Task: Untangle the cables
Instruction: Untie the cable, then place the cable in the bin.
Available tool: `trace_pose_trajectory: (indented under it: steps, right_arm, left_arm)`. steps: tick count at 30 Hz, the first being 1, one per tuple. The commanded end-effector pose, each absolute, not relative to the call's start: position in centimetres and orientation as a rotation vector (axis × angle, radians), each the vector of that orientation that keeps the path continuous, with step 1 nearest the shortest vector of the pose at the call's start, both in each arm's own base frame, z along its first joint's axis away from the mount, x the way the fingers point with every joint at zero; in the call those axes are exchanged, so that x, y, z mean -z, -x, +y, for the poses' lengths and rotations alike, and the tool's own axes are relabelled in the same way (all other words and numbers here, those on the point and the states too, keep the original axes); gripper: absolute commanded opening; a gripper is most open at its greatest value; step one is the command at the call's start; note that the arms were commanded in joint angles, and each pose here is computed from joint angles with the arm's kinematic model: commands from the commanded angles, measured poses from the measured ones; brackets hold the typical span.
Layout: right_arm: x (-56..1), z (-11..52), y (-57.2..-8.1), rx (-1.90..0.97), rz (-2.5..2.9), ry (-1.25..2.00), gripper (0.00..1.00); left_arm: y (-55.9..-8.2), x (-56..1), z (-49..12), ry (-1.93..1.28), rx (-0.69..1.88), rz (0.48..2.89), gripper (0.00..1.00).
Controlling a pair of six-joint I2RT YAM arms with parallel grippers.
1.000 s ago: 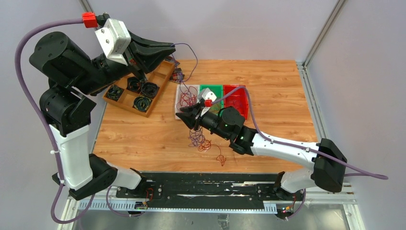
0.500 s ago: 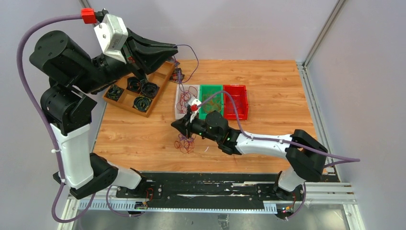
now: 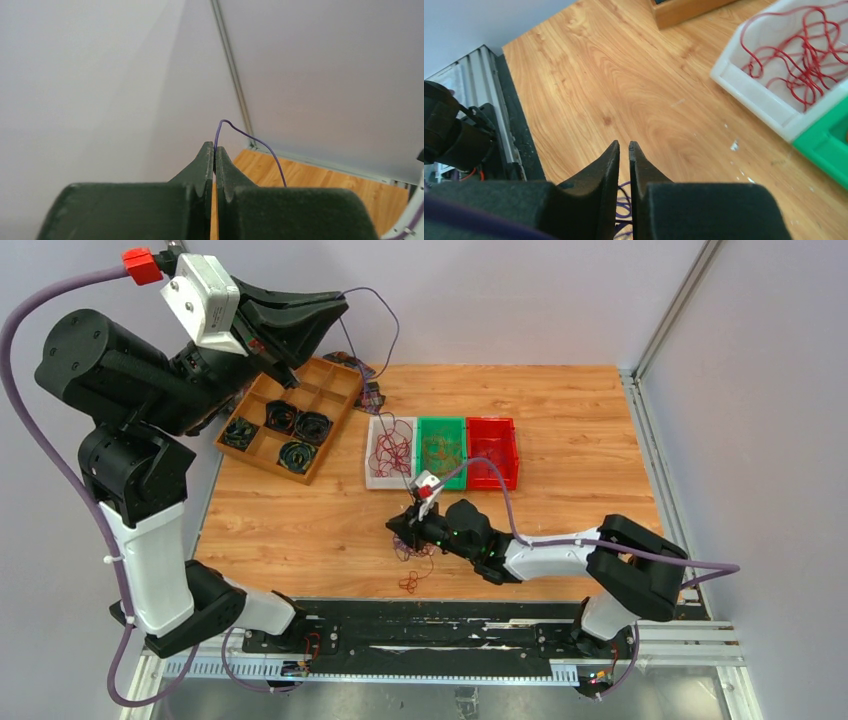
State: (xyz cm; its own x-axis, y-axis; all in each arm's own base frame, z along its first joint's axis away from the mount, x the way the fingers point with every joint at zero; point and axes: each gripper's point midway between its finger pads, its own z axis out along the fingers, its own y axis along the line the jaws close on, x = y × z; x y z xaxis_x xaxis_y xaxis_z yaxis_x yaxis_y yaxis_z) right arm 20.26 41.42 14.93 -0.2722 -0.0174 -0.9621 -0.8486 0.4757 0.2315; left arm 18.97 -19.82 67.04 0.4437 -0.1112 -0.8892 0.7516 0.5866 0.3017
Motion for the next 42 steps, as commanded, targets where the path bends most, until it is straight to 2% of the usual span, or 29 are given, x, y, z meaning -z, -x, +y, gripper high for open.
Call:
trace_pose_trajectory:
  steps: [1,10,17,22,26,29,30,37,42]
  right_arm:
    - [-12.9,39.0,-20.4,-0.889,1.682,0.682,0.14]
    - [-8.7,34.2,-20.9,-0.727,1.741,0.614,0.20]
    - [-7.3,32.3,-21.1,-0.653,1.767,0.590,0.23]
    - [-8.2,32.0,-21.2,-0.655,1.750,0.575,0.29]
    - [-13.1,32.7,-21.8,-0.676,1.672,0.559,0.43]
    - [-17.9,33.1,-22.2,-0.683,1.615,0.553,0.66]
    - [-19.2,32.9,-22.3,-0.675,1.599,0.555,0.69]
    - [-28.7,33.2,-22.5,-0.712,1.413,0.521,0.72]
    - [-31.7,32.5,-24.0,-0.658,1.376,0.463,0.70]
  left_arm:
    - [-19.3,-72.1,-16.9,-0.630,0.438,0.805,0.00]
    - [-20.4,-76.9,-11.9,-0.338,0.255,0.666,0.00]
    - [-18.0,-80.4,-8.0,-0.222,0.089,0.505,0.00]
    - [-17.9,-80.0,-9.3,-0.291,0.120,0.514,0.01]
    - [-18.7,-77.3,-12.5,-0.435,0.201,0.574,0.01]
    - [-19.3,-75.1,-14.9,-0.552,0.256,0.616,0.00]
    - [-19.3,-74.2,-15.9,-0.601,0.285,0.628,0.00]
    - [-19.1,-68.0,-22.2,-0.824,0.608,0.758,0.00]
    - [-21.5,-62.0,-27.9,-0.987,0.612,0.876,0.00]
